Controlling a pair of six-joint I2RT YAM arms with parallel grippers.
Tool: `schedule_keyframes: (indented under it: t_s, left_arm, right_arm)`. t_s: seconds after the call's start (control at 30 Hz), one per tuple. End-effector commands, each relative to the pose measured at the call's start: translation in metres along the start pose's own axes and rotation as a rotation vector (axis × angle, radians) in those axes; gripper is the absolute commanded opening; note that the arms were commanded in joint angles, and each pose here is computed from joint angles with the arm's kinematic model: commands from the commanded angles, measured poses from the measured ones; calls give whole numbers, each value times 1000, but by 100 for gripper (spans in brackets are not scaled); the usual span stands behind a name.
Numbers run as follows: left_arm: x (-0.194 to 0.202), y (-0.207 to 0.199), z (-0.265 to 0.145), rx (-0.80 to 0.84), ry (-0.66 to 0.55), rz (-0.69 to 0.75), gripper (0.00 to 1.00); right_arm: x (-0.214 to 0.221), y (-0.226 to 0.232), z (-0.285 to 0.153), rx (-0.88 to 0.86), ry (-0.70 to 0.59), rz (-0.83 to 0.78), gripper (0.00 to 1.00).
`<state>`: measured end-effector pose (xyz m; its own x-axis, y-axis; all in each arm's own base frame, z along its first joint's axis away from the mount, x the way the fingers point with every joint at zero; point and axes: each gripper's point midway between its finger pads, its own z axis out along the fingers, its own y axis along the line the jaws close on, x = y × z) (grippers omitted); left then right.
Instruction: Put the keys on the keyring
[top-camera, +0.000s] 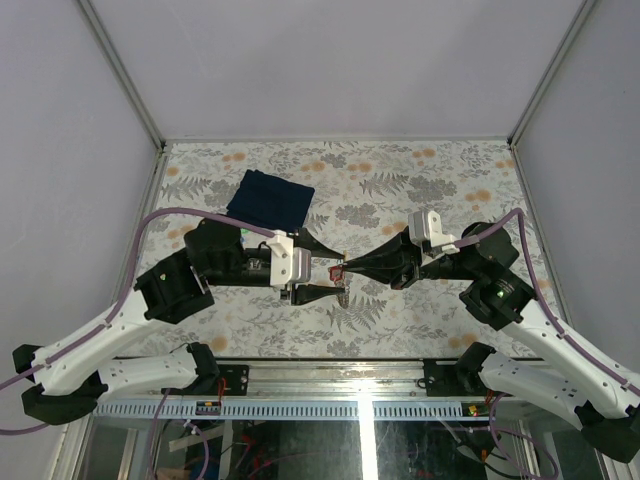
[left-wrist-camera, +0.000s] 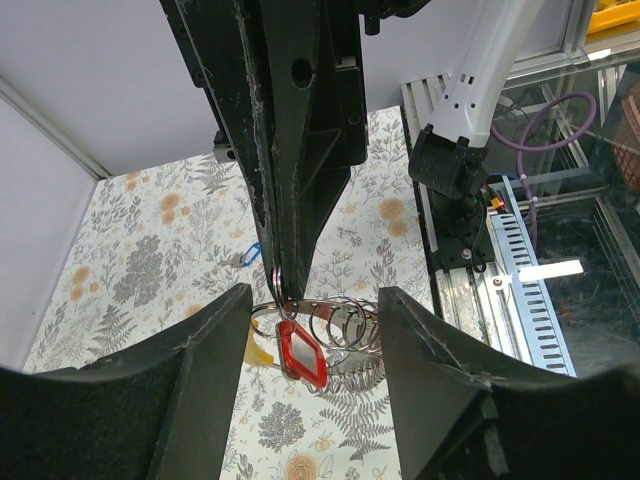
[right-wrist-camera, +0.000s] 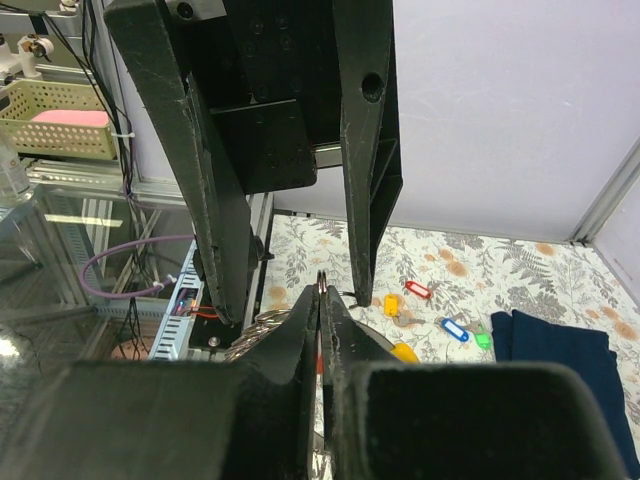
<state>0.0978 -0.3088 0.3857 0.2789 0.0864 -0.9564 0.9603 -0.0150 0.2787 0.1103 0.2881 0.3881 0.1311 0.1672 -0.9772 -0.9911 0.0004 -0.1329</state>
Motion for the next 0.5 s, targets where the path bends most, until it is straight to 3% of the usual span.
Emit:
schedule_keyframes:
  t_s: [0.0, 0.47]
  left_arm:
    - [-2, -1, 2, 2, -16, 1, 54]
    - [1, 1, 3, -15, -23, -20, 51]
  right_arm:
    - [-27, -1, -2, 19, -84, -76, 0]
    - [-33, -9, -5, 84, -127, -75, 0]
